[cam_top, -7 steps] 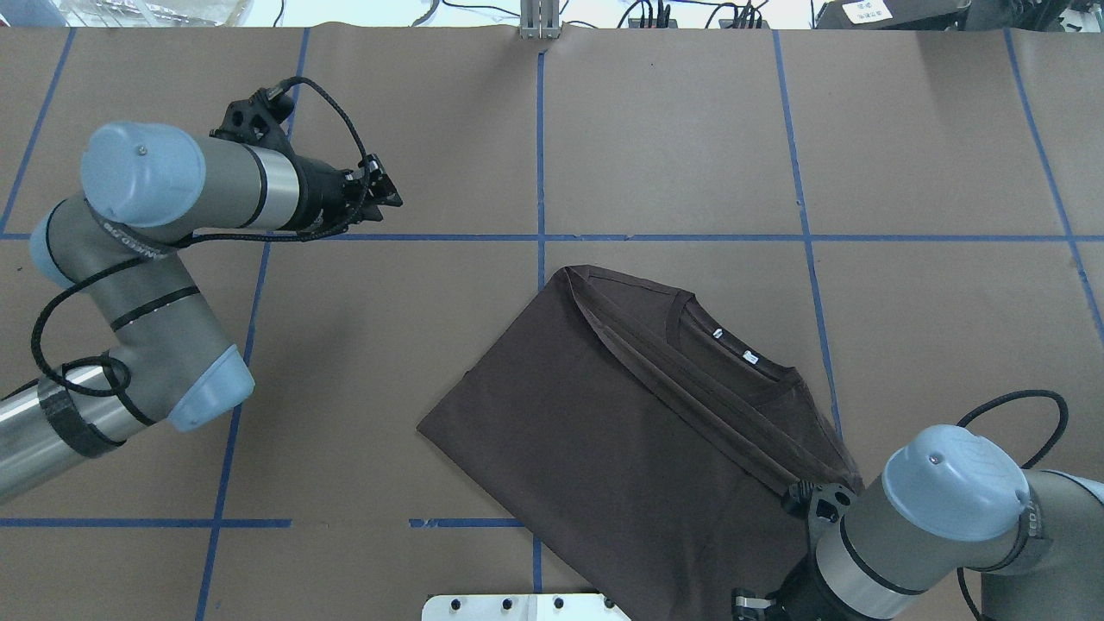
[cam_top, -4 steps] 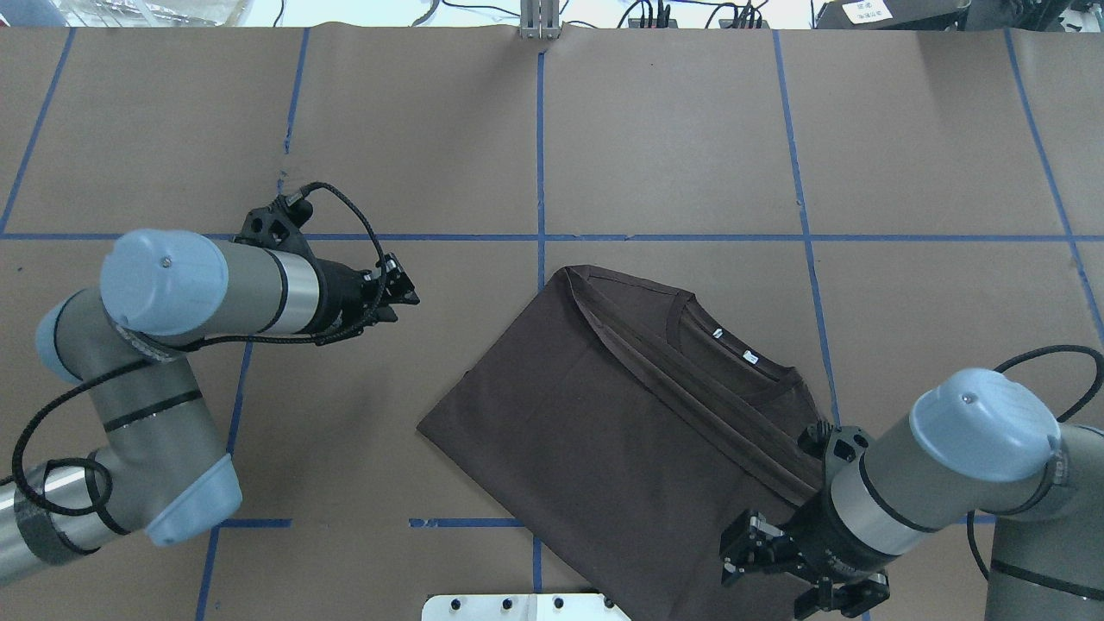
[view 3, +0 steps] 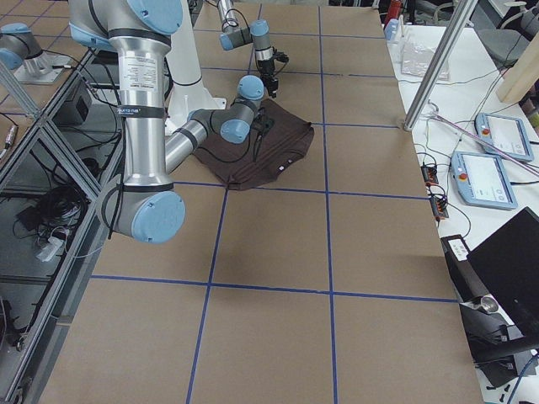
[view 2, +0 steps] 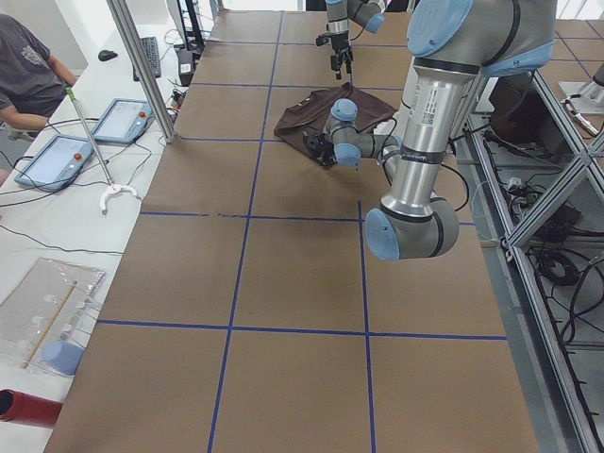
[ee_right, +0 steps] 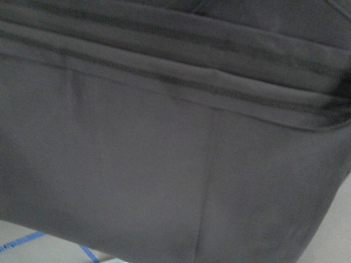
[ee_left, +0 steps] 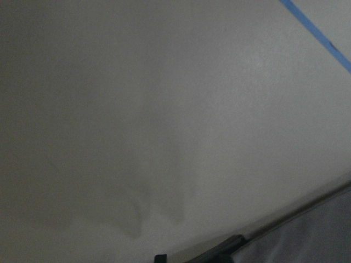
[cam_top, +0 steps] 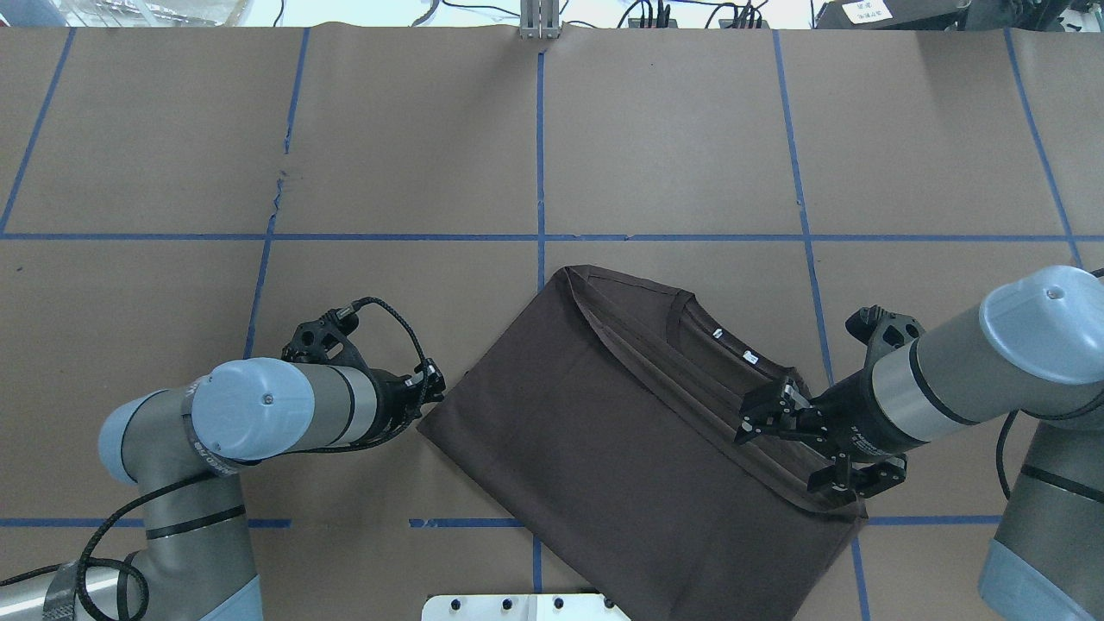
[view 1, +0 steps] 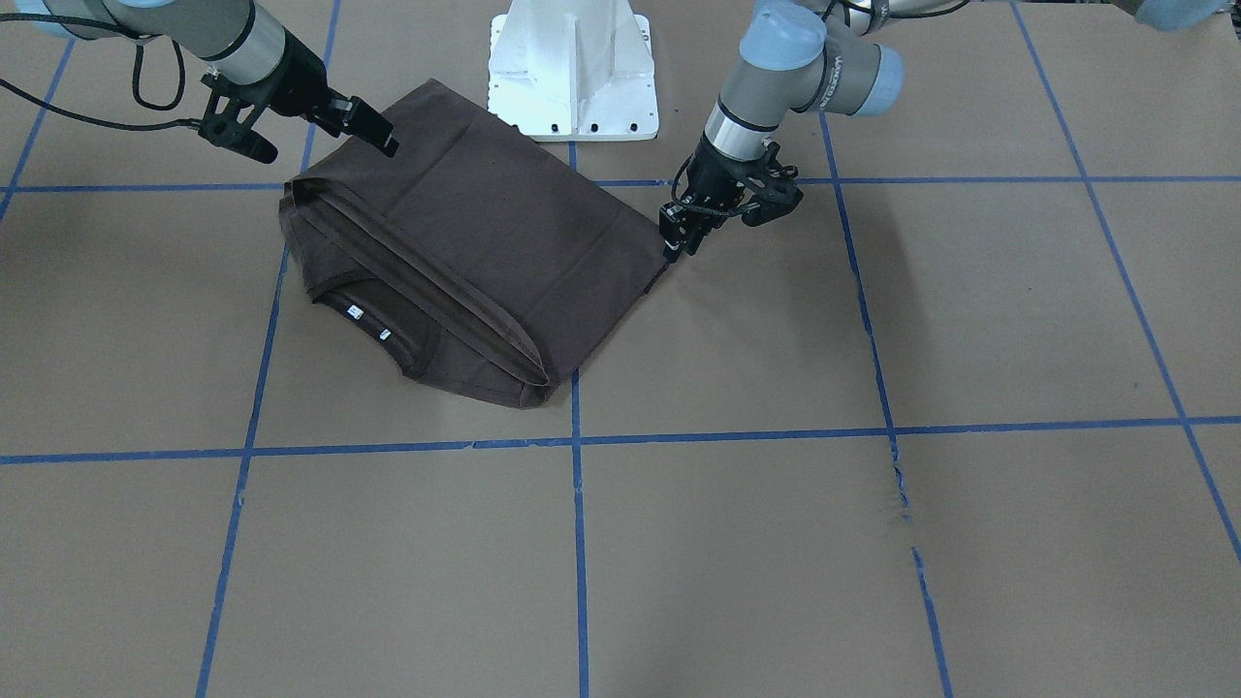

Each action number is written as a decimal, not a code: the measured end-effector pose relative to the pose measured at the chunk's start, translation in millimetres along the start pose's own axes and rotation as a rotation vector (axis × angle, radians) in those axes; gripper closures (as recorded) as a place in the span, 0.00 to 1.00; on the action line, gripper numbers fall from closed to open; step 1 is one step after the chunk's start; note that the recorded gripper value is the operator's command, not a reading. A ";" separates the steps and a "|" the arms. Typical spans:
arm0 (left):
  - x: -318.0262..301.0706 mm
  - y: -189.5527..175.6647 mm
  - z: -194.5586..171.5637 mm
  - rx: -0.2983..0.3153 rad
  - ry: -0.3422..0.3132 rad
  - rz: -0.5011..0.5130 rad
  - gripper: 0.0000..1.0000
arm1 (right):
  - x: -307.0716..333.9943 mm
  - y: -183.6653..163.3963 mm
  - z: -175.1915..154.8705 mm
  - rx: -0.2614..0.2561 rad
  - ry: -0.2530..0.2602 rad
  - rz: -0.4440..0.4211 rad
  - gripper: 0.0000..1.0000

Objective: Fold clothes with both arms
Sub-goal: 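Bring the left gripper to the shirt's other edge while the right gripper holds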

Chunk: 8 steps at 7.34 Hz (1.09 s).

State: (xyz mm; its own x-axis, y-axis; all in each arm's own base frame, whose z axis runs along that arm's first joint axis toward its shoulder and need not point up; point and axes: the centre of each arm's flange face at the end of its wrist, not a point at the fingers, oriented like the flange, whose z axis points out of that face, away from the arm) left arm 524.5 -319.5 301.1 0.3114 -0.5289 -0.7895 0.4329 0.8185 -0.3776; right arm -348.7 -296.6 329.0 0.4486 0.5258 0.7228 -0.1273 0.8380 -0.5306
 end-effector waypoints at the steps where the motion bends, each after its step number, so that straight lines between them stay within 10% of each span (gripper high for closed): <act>1: 1.1 8.4 1.6 0.005 -0.034 -0.004 0.54 | -2.3 -2.9 0.6 0.013 -0.005 0.001 0.00; 3: -2.8 29.7 11.1 -0.002 -0.089 0.006 0.54 | -2.4 -9.6 6.2 0.025 0.001 0.012 0.00; 5: -6.5 41.4 16.1 -0.013 -0.107 0.016 0.71 | -1.2 -13.5 7.4 0.032 0.003 0.019 0.00; 6: -7.0 42.8 16.7 -0.014 -0.109 0.016 1.00 | -0.7 -14.0 6.9 0.033 0.003 0.022 0.00; 8: -4.4 44.3 16.4 -0.016 -0.105 0.016 1.00 | 3.1 -16.6 5.3 0.037 0.006 0.031 0.00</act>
State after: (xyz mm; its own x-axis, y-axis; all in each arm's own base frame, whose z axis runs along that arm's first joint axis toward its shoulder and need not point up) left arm 556.1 -284.7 295.8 0.4057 -0.5356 -0.7407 0.4140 0.8301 -0.3735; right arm -349.9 -308.1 342.4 0.4493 0.5509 0.7033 -0.1737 0.8261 -0.5361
